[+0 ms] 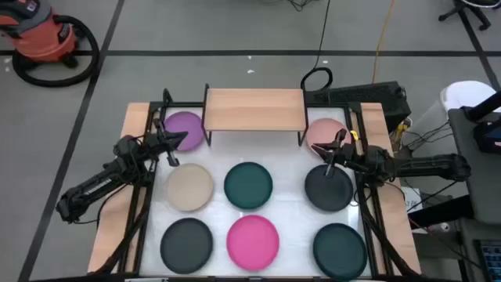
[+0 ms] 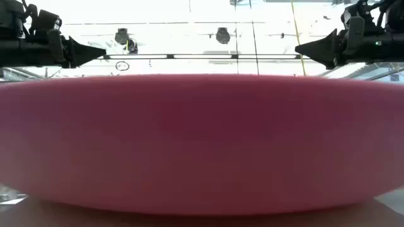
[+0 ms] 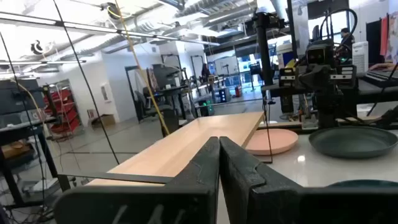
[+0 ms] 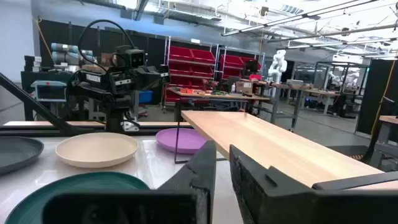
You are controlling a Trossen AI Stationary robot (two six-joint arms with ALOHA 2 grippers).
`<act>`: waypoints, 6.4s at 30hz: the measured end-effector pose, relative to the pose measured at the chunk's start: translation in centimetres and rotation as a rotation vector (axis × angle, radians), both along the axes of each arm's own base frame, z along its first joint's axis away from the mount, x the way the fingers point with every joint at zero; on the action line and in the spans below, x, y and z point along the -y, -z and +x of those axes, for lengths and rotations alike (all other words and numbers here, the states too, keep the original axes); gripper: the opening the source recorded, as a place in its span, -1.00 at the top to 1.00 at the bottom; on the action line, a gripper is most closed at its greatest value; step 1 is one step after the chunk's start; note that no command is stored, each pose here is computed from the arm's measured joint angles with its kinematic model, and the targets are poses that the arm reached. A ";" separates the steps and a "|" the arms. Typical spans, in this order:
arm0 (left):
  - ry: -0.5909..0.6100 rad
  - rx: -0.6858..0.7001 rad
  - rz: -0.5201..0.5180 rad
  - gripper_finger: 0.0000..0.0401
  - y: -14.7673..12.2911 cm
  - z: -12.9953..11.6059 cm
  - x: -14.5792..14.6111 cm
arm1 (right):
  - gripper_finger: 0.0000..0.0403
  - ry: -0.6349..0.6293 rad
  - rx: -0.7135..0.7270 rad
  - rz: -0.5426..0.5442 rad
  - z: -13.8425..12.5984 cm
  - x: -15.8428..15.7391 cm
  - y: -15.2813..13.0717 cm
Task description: Place and stack plates onto a shelf
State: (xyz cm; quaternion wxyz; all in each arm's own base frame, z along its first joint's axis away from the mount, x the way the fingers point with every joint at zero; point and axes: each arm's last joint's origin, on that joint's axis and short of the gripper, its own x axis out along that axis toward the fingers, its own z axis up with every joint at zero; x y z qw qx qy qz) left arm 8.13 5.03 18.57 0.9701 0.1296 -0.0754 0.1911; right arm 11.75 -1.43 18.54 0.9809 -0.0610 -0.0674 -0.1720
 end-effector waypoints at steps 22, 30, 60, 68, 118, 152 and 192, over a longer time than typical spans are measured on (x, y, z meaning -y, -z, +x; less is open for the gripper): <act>0.000 0.000 0.000 0.92 0.0 0.0 0.0 | 0.83 0.000 0.039 -0.002 -0.1 0.0 -0.4; 0.000 0.000 0.000 0.92 0.0 0.0 0.0 | 0.83 0.000 0.039 -0.002 -0.1 0.0 -0.4; 0.000 0.000 0.000 0.92 0.0 0.0 0.0 | 0.83 0.013 0.081 -0.053 -0.2 0.0 -0.9; 0.000 0.000 0.000 0.92 0.0 0.0 0.0 | 0.83 0.070 0.119 -0.188 -0.5 0.0 -1.7; 0.000 0.000 0.000 0.92 0.0 0.0 0.0 | 0.83 0.050 -0.033 -0.053 2.2 0.4 -0.7; 0.000 0.000 0.000 0.92 0.0 0.0 0.0 | 0.83 0.080 -0.011 -0.048 2.1 0.4 -0.9; 0.000 0.000 0.000 0.92 0.0 0.0 0.0 | 0.48 0.073 0.008 -0.041 2.1 0.4 -1.1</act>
